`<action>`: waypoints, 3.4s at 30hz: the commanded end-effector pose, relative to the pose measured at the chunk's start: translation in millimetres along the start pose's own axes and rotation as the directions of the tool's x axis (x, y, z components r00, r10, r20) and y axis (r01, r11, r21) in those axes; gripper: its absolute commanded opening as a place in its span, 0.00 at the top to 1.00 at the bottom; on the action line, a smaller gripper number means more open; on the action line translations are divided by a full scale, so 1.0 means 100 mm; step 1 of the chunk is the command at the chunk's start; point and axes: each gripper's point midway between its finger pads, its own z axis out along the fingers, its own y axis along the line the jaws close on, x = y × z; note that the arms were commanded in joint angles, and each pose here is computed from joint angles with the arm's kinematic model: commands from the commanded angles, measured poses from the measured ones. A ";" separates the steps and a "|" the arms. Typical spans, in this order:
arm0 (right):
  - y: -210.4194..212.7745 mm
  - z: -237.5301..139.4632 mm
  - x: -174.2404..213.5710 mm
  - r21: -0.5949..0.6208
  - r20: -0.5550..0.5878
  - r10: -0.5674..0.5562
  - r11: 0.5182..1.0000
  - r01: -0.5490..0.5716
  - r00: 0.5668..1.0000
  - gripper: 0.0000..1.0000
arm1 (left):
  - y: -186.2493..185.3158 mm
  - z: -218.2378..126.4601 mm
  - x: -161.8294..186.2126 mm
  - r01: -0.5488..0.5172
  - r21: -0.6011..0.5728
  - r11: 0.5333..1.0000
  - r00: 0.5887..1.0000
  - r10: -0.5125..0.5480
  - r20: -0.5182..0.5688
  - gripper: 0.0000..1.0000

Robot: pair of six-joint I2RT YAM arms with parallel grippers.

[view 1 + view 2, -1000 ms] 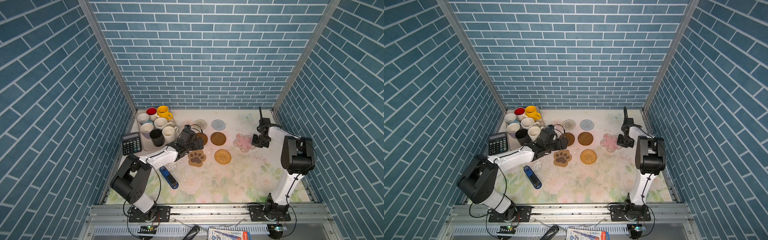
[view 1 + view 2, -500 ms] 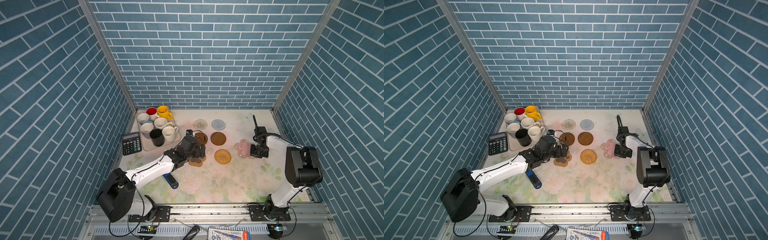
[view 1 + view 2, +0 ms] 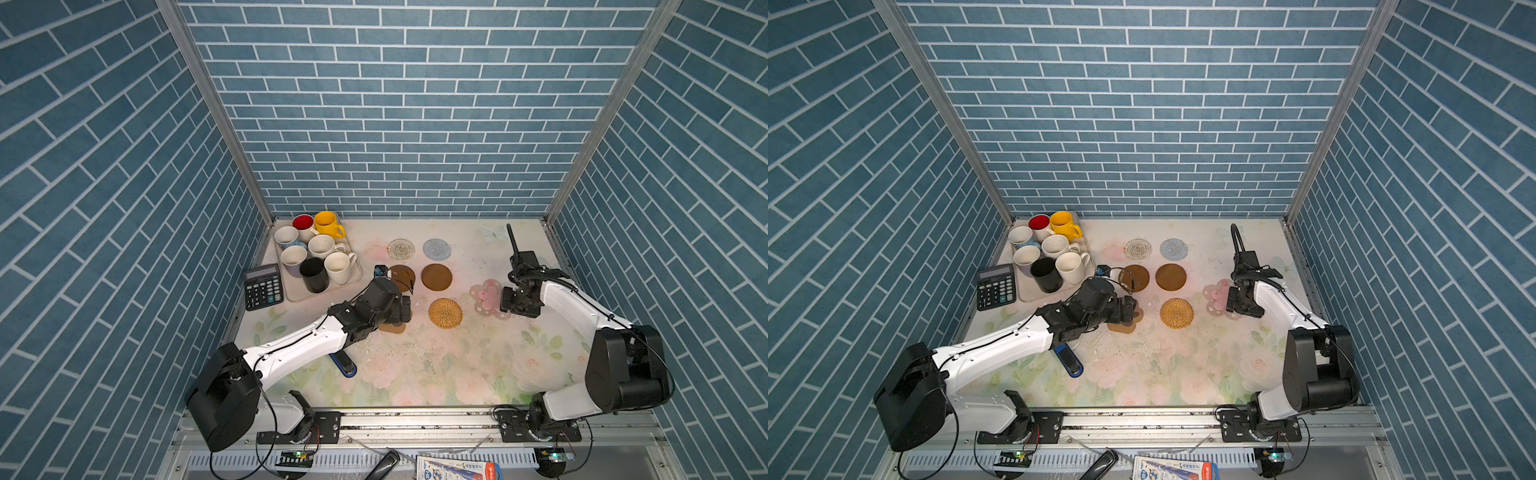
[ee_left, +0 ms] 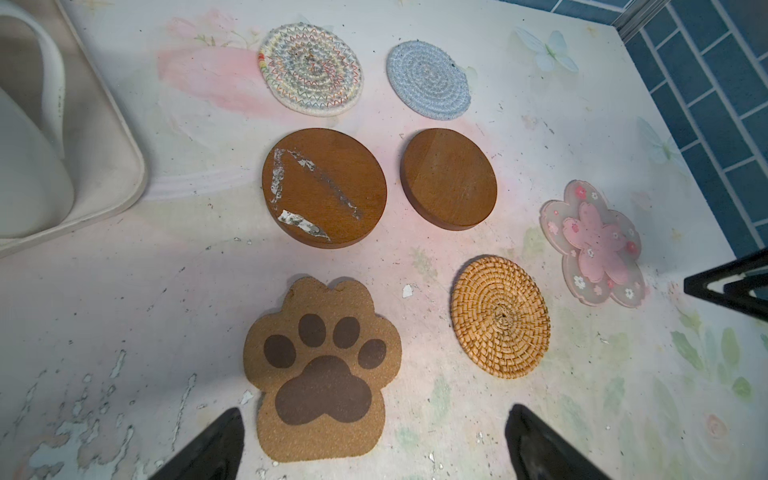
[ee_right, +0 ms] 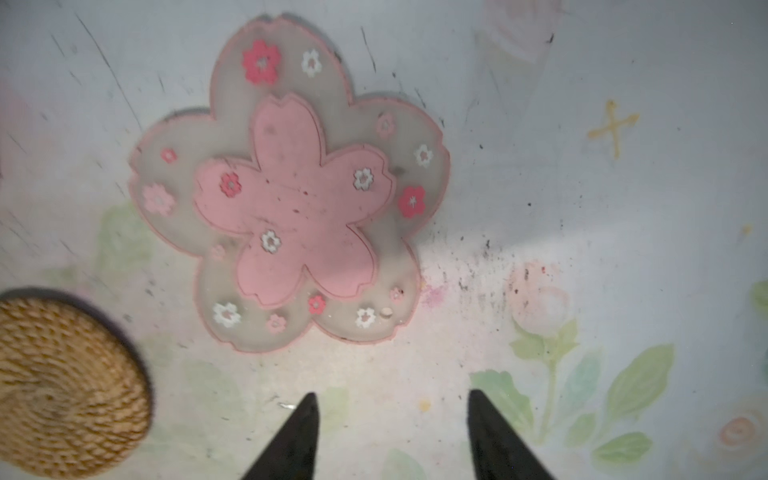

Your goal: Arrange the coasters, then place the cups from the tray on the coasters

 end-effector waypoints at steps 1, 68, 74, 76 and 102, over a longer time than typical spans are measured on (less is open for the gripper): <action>0.04 0.00 -0.36 -0.010 0.022 0.001 1.000 0.000 1.000 0.30 | 0.02 -0.04 -0.01 -0.026 -0.025 0.999 1.000 0.026 -0.006 0.01; 0.42 1.03 -0.79 0.015 -0.078 -0.017 1.000 0.019 0.997 0.26 | 0.11 0.05 0.21 -0.058 -0.052 0.997 0.997 0.055 -0.046 0.01; 0.38 0.97 -0.63 0.020 -0.084 -0.032 0.999 0.034 0.996 0.29 | 0.10 0.04 0.21 -0.057 -0.048 0.997 0.998 0.055 -0.043 0.01; 0.36 0.96 -0.56 0.015 -0.095 -0.036 0.999 0.038 0.995 0.31 | 0.10 0.05 0.22 -0.058 -0.048 0.997 0.997 0.056 -0.045 0.01; 0.72 0.58 0.76 -0.153 -0.206 -0.135 0.983 0.104 0.969 0.40 | -0.15 0.20 0.52 -0.144 -0.019 0.989 0.985 0.141 -0.101 0.06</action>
